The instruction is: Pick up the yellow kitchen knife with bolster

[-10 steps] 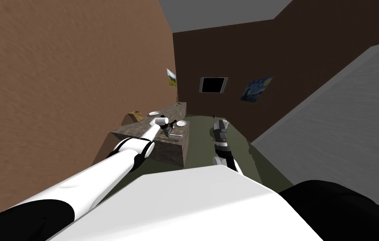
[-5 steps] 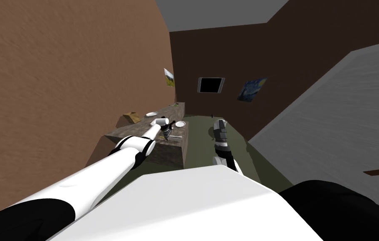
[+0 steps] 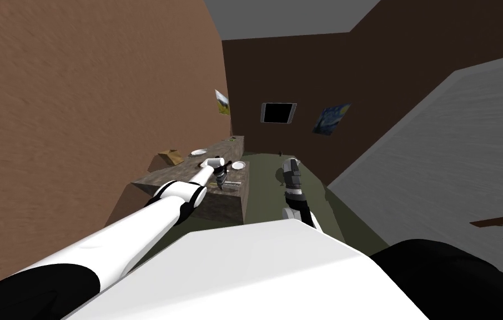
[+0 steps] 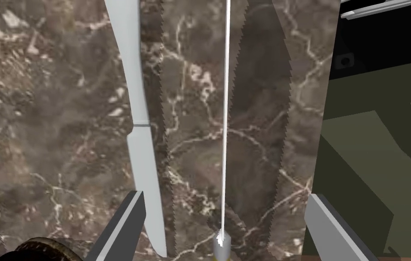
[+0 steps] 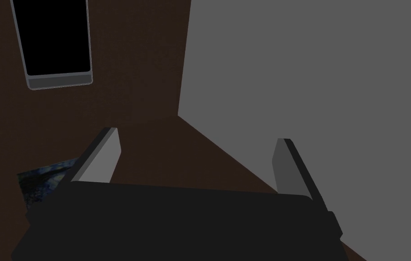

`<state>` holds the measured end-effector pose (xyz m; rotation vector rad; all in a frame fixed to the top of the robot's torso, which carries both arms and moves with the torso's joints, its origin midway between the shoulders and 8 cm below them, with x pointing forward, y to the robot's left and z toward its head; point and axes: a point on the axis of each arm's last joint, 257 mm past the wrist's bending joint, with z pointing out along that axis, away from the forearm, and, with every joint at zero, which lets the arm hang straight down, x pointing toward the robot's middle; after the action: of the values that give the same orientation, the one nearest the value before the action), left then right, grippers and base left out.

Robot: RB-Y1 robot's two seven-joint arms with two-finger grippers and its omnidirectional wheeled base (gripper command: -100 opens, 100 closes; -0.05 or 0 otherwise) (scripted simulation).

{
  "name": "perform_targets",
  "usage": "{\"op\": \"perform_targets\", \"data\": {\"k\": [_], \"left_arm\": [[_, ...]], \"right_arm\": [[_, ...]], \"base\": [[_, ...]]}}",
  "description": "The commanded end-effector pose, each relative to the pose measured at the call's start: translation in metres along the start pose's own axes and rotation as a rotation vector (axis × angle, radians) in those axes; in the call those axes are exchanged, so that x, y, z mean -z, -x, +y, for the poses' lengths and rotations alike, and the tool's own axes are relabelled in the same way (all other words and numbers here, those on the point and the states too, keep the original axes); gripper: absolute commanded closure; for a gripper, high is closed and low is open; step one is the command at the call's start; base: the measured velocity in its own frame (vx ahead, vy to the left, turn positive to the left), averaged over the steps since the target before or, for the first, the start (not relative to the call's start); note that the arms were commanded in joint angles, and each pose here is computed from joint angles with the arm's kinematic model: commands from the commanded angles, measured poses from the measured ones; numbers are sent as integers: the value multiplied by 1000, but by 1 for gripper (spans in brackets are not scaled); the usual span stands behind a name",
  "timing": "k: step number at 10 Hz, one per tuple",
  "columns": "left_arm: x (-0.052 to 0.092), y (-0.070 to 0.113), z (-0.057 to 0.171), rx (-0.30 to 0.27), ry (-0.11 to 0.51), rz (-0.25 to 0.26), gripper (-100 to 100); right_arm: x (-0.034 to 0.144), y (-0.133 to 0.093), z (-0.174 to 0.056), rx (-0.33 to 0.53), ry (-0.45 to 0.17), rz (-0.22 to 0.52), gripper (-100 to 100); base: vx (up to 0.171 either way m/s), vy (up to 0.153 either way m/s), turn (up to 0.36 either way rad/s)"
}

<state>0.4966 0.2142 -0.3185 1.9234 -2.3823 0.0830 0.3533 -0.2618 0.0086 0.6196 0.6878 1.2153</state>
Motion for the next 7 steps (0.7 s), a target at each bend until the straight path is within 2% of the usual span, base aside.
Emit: {"op": "perform_targets", "data": {"k": [1,2,4,5,6,7], "left_arm": [[0,0,0,0,0,0,0],[-11,0,1,2,-4,-1,-100],[-22,0,3,4,-7,-1,-100],[-18,-1,2,3,-4,-1,-100],[-18,-1,2,3,-6,-1,100],[-18,-1,2,3,-6,-1,100]], "right_arm": [[0,0,0,0,0,0,0],[0,0,0,0,0,0,0],[0,0,0,0,0,0,0],[0,0,0,0,0,0,0],[0,0,0,0,0,0,0],[0,0,0,0,0,0,0]], "base": [[0,0,0],[0,3,-27],[-4,4,-18],[0,0,0],[0,0,0],[0,0,0]]}}
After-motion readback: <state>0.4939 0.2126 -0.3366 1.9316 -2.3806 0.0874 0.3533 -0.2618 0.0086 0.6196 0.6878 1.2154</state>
